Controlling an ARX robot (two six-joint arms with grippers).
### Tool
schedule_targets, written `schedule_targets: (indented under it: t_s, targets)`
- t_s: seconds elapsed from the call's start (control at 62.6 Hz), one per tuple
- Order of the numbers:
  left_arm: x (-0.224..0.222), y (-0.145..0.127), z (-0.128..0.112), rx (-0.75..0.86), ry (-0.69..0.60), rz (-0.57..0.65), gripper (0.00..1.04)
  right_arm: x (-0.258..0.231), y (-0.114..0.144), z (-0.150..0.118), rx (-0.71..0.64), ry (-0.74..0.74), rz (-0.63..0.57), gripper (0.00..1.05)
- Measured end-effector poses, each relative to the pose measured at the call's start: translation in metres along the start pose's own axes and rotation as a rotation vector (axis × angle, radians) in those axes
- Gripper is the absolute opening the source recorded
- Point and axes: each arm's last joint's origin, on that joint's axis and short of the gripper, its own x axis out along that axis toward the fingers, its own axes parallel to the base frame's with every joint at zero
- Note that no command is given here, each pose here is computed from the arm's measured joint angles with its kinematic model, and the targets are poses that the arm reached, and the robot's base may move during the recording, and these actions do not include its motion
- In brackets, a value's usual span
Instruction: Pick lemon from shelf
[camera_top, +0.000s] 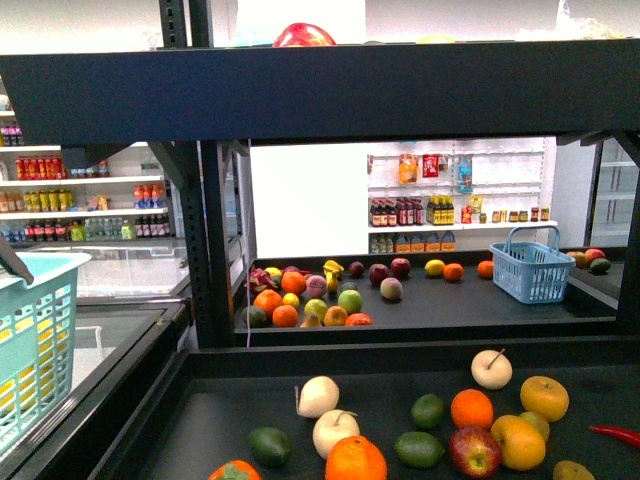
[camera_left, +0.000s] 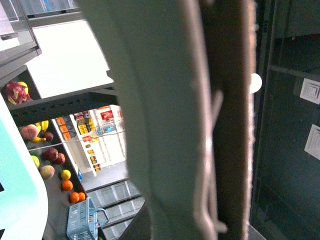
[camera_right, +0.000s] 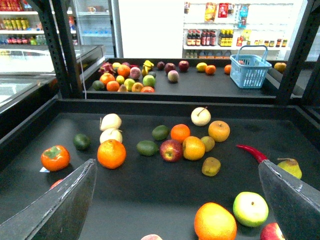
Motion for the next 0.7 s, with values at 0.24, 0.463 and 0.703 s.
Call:
schedule_targets:
  t_s: [0.24,0.463,0.703]
  targets:
    - [-0.022,0.032,0.012,-0.016,-0.012,0.054,0.06,0.0,0.0,0.0,0.0,0.0,0.0,0.97]
    - [-0.031,0.044,0.014,-0.021,-0.022,0.061,0.06,0.0,0.0,0.0,0.0,0.0,0.0,0.97]
    - [-0.036,0.05,0.012,0.009,-0.018,0.092,0.31,0.0,0.0,0.0,0.0,0.0,0.0,0.97]
